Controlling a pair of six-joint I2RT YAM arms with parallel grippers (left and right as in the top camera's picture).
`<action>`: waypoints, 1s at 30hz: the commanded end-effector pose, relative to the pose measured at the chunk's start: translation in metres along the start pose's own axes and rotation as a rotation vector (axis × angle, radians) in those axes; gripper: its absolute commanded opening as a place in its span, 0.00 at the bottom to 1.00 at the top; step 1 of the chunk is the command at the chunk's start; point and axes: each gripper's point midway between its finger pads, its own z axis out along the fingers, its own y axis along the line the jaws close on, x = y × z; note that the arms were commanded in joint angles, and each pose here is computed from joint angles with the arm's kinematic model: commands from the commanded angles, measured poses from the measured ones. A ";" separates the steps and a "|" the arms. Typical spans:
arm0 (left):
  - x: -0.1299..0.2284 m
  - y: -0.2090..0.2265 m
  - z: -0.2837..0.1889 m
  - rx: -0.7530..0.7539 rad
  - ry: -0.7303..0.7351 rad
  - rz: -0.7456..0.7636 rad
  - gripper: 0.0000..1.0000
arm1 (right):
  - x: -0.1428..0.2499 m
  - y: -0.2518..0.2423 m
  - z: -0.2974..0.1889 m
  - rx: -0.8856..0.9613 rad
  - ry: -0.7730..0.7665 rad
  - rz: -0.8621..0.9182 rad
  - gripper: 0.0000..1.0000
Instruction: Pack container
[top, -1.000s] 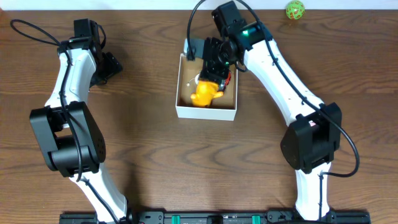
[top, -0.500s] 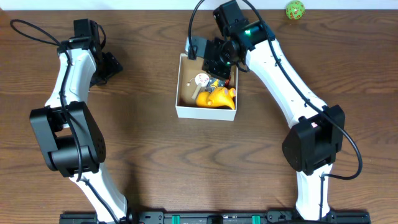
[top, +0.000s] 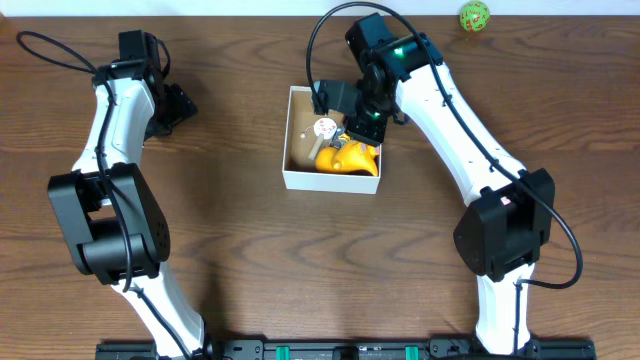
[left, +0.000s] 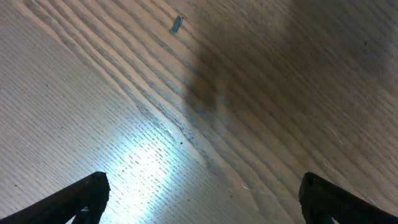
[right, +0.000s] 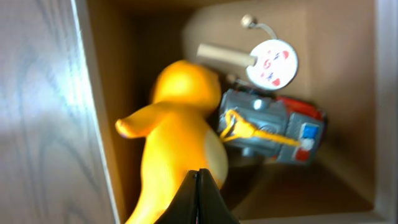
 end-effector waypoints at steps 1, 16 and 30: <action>0.001 0.004 0.002 -0.017 0.004 -0.003 0.98 | -0.002 0.001 -0.017 0.022 -0.016 -0.018 0.01; 0.001 0.004 0.002 -0.017 0.004 -0.003 0.98 | 0.011 0.013 -0.018 -0.030 0.028 0.021 0.65; 0.001 0.004 0.002 -0.017 0.004 -0.003 0.98 | 0.006 0.027 -0.017 -0.115 -0.018 0.035 0.58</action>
